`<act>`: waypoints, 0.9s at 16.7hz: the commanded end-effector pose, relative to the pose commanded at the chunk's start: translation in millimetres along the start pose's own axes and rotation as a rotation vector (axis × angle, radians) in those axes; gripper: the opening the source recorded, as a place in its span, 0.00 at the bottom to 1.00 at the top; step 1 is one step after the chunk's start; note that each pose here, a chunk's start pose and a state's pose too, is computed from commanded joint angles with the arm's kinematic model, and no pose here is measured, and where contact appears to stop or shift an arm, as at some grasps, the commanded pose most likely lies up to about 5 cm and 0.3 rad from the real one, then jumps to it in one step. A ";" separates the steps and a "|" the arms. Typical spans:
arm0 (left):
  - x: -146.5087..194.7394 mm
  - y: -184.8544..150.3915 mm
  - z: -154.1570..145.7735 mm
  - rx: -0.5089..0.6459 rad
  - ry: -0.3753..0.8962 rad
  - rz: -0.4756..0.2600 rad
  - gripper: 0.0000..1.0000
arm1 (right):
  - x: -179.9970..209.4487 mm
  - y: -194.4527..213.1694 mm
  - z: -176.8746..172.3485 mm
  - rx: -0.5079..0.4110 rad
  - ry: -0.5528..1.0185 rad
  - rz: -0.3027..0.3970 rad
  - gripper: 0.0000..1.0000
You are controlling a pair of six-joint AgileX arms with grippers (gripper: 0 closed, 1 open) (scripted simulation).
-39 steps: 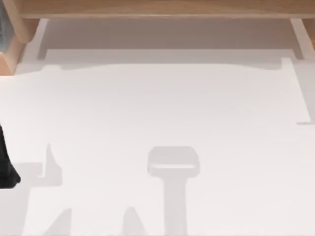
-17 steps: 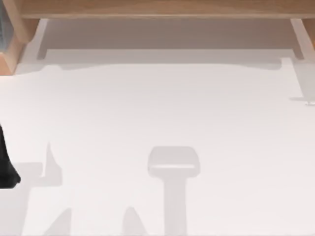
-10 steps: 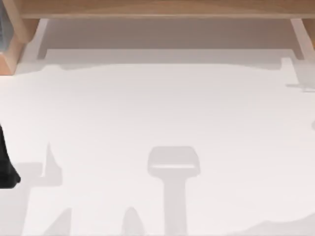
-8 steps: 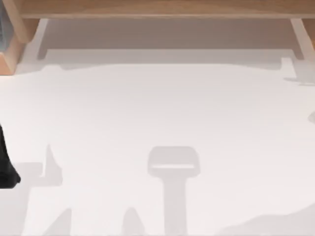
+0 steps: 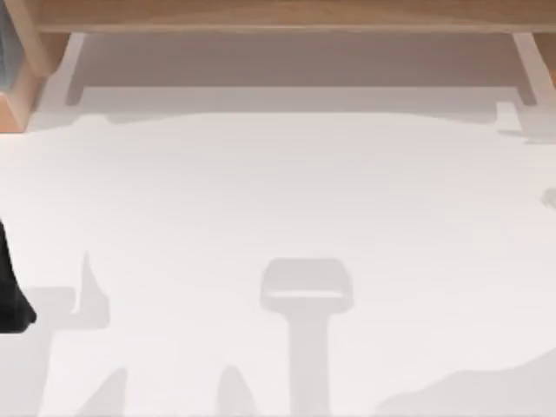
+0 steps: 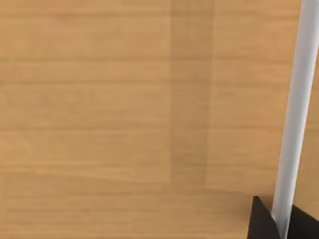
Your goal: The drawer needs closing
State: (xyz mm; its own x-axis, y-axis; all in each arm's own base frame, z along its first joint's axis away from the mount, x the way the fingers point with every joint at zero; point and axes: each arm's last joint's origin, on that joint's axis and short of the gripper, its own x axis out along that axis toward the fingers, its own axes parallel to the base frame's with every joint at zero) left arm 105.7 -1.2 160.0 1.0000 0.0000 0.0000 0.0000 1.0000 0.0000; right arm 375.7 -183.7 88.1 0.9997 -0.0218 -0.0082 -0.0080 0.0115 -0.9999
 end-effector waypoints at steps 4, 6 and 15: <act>0.0 0.0 0.0 0.000 0.000 0.000 1.00 | 25.7 0.5 -1.1 0.002 0.002 0.002 0.00; 0.0 0.0 0.0 0.000 0.000 0.000 1.00 | 41.1 0.4 -0.6 0.002 0.001 0.002 0.00; 0.0 0.0 0.0 0.000 0.000 0.000 1.00 | 59.8 -0.5 1.2 0.000 -0.001 0.000 0.08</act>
State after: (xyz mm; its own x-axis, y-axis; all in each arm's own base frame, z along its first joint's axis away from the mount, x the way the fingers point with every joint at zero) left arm 105.7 -1.2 160.0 1.0000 0.0000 0.0000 0.0000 1.0000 0.0000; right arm 435.5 -183.9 88.2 0.9997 -0.0209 -0.0084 -0.0082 0.0115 -0.9999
